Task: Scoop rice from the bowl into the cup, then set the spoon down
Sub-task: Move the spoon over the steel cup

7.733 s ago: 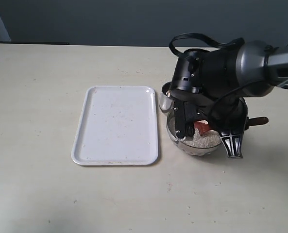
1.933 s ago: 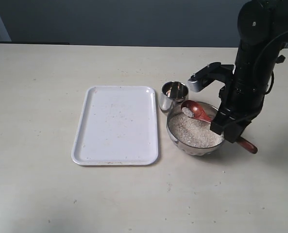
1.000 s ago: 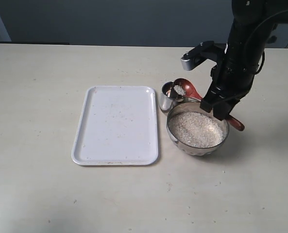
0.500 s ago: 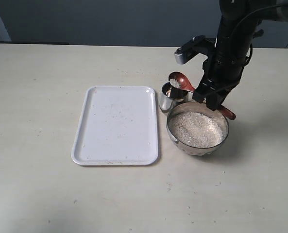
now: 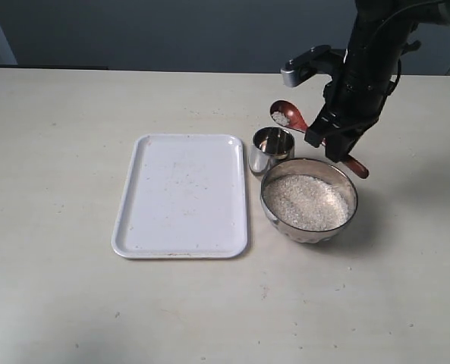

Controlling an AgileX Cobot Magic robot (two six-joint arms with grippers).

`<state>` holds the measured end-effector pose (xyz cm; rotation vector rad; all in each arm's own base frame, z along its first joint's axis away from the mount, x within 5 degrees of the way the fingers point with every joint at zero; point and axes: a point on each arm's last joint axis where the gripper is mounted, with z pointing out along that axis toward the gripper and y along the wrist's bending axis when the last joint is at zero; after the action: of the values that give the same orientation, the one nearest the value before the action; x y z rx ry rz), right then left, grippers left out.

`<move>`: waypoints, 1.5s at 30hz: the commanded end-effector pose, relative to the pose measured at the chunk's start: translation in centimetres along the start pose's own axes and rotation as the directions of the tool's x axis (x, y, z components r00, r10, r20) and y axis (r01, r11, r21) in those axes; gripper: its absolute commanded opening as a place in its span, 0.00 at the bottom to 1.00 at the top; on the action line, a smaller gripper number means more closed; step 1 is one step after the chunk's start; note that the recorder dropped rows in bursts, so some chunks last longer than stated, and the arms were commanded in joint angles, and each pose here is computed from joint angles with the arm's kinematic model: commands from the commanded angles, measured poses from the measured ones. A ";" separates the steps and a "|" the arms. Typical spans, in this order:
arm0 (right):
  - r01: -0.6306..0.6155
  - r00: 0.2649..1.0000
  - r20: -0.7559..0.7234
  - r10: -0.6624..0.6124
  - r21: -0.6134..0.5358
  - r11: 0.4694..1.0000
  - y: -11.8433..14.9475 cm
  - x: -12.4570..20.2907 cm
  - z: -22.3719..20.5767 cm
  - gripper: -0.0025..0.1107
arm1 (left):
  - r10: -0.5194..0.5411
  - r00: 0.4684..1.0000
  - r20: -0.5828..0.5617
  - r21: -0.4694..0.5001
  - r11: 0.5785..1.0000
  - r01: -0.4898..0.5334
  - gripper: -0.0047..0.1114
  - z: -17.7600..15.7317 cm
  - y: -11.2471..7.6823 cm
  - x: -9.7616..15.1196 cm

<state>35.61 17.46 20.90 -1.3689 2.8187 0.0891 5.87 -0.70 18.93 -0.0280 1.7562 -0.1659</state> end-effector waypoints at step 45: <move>0.003 0.999 -0.033 -0.001 0.080 0.997 0.6 -0.3 -0.1 0.01 | -0.001 1.000 0.018 0.005 1.000 0.000 0.04 0.0 0.0 -0.3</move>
<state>35.24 18.19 20.89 -1.3736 2.8183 -0.0270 5.87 -0.70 18.93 -0.0280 1.7562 -0.1659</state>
